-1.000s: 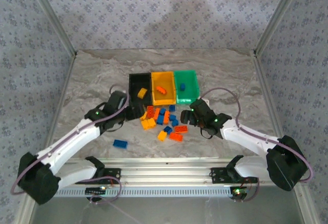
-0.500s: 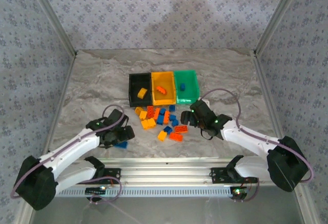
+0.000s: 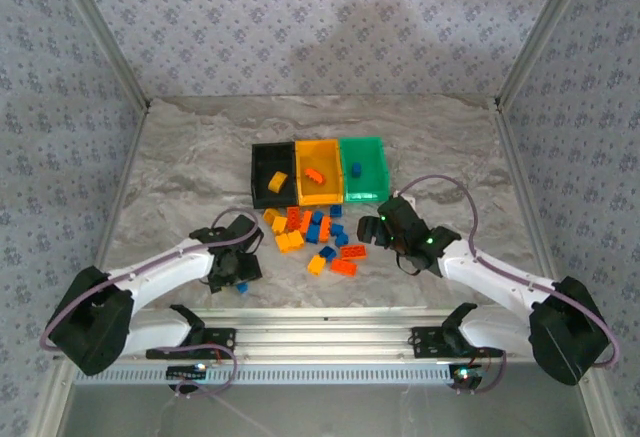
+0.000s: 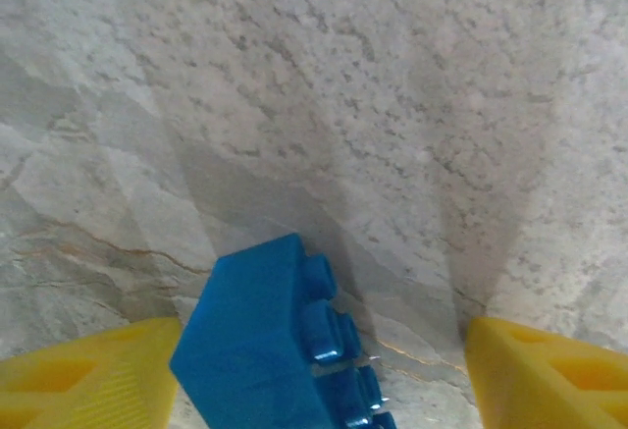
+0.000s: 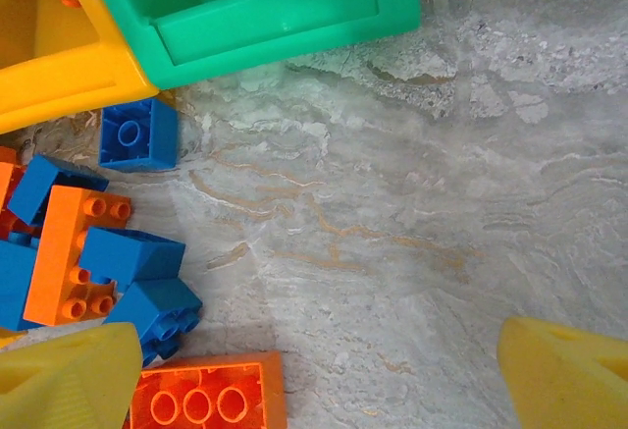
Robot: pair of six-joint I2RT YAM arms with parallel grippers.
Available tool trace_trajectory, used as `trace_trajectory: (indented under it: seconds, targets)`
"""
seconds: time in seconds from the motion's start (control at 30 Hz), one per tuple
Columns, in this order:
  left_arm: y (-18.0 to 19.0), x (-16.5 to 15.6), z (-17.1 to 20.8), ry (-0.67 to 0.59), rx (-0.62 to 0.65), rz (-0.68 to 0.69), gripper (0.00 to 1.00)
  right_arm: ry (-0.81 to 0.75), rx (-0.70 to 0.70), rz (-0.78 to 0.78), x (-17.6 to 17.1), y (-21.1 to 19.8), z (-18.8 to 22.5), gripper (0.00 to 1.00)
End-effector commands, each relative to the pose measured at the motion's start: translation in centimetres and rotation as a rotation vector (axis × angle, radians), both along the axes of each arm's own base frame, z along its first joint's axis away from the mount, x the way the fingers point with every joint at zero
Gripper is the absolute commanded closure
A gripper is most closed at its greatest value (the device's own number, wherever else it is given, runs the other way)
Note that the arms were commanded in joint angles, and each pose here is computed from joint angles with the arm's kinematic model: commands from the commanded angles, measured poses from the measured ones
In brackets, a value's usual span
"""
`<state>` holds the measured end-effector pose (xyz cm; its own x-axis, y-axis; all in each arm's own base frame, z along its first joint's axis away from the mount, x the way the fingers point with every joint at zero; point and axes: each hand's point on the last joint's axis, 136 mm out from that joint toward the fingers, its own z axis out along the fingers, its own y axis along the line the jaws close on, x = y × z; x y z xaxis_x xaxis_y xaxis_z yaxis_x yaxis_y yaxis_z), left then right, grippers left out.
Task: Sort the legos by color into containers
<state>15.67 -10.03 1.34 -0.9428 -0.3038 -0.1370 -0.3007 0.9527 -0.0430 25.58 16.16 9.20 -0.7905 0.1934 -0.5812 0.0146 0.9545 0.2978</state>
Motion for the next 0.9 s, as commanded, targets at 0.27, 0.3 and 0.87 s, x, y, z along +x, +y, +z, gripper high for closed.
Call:
trace_trajectory:
  seconds: [0.27,0.3,0.87]
  targets:
    - [-3.3,1.0,0.3,-0.026,-0.086,-0.055,0.69,-0.001,0.008,-0.030,-0.3,-1.0,-0.2,0.04]
    - [-3.4,1.1,0.4,-0.027,-0.087,-0.058,0.72,-0.001,0.009,-0.031,-0.3,-1.0,-0.2,0.04]
    - [-18.1,14.3,13.7,-0.392,-0.295,-0.351,0.95,-0.015,-0.008,-0.123,-0.9,-3.5,-0.1,0.04]
